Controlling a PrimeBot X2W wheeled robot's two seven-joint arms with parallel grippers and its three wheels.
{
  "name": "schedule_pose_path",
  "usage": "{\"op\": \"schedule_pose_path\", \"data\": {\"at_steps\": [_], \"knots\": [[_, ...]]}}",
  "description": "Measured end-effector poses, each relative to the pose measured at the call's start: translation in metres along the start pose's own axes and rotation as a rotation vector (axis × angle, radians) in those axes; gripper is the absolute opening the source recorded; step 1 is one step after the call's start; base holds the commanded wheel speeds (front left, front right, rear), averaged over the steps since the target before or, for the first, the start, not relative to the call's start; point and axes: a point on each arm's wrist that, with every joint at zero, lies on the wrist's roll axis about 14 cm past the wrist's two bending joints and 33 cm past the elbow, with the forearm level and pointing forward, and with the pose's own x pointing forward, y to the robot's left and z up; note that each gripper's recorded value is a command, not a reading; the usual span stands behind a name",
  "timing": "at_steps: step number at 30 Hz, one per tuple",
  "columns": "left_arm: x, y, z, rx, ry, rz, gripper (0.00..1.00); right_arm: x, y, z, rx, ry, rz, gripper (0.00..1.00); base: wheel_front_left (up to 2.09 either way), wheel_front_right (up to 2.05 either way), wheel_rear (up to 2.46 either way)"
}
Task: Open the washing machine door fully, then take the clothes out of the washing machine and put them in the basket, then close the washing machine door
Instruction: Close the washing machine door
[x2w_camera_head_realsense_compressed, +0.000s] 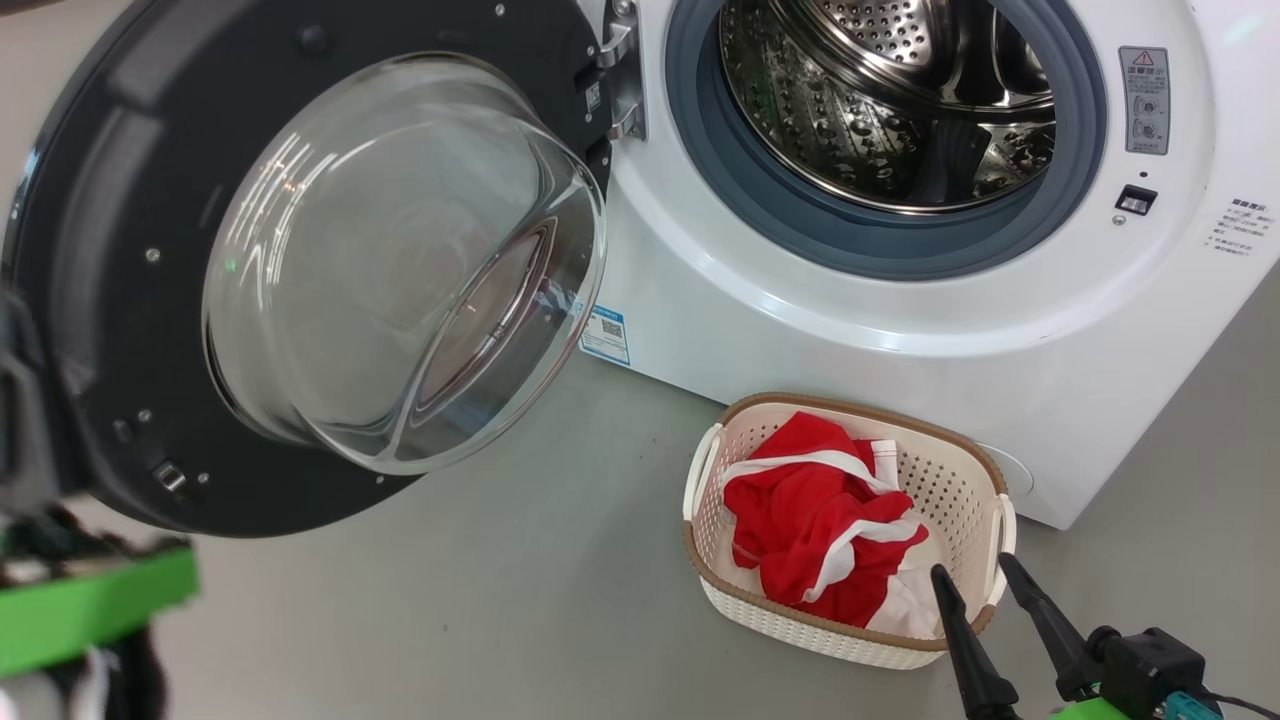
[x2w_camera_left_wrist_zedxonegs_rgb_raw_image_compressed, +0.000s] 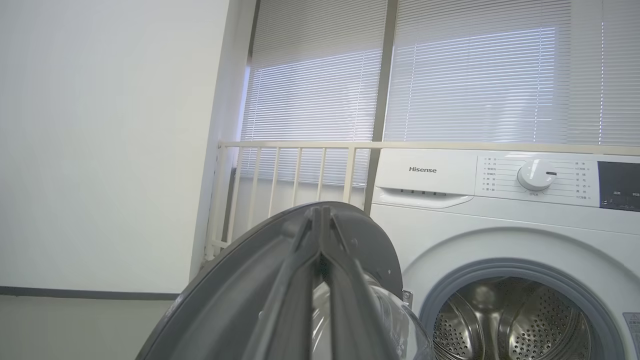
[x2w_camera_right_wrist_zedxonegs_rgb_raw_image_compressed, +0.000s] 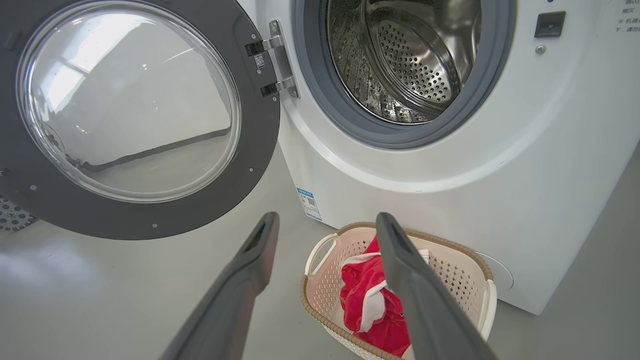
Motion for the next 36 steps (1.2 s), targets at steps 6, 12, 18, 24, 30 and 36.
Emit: {"op": "schedule_pose_path", "data": {"at_steps": [6,12,18,24,30,36], "knots": [[0.053,0.013,0.053,0.060,-0.168,-0.028,0.00,-0.002,-0.007,0.001,0.003,-0.008,-0.025,1.00,0.00,0.00,0.00],[0.098,0.051,0.055,-0.005,-0.153,0.037,0.00,-0.003,-0.014,-0.001,0.017,-0.007,-0.046,1.00,0.00,0.00,0.00],[0.123,0.108,0.003,-0.152,0.063,0.228,0.00,-0.007,-0.025,-0.006,0.026,0.003,-0.079,1.00,0.00,0.00,0.00],[0.122,0.116,-0.053,-0.361,0.370,0.307,0.00,-0.010,-0.031,-0.007,0.029,0.004,-0.096,1.00,0.00,0.00,0.00],[0.115,0.100,-0.083,-0.476,0.575,0.270,0.00,-0.009,-0.034,-0.005,0.032,-0.003,-0.104,1.00,0.00,0.00,0.00],[0.082,0.084,-0.119,-0.522,0.809,0.228,0.00,-0.011,-0.035,-0.003,0.030,-0.010,-0.110,1.00,0.00,0.00,0.00]]}}
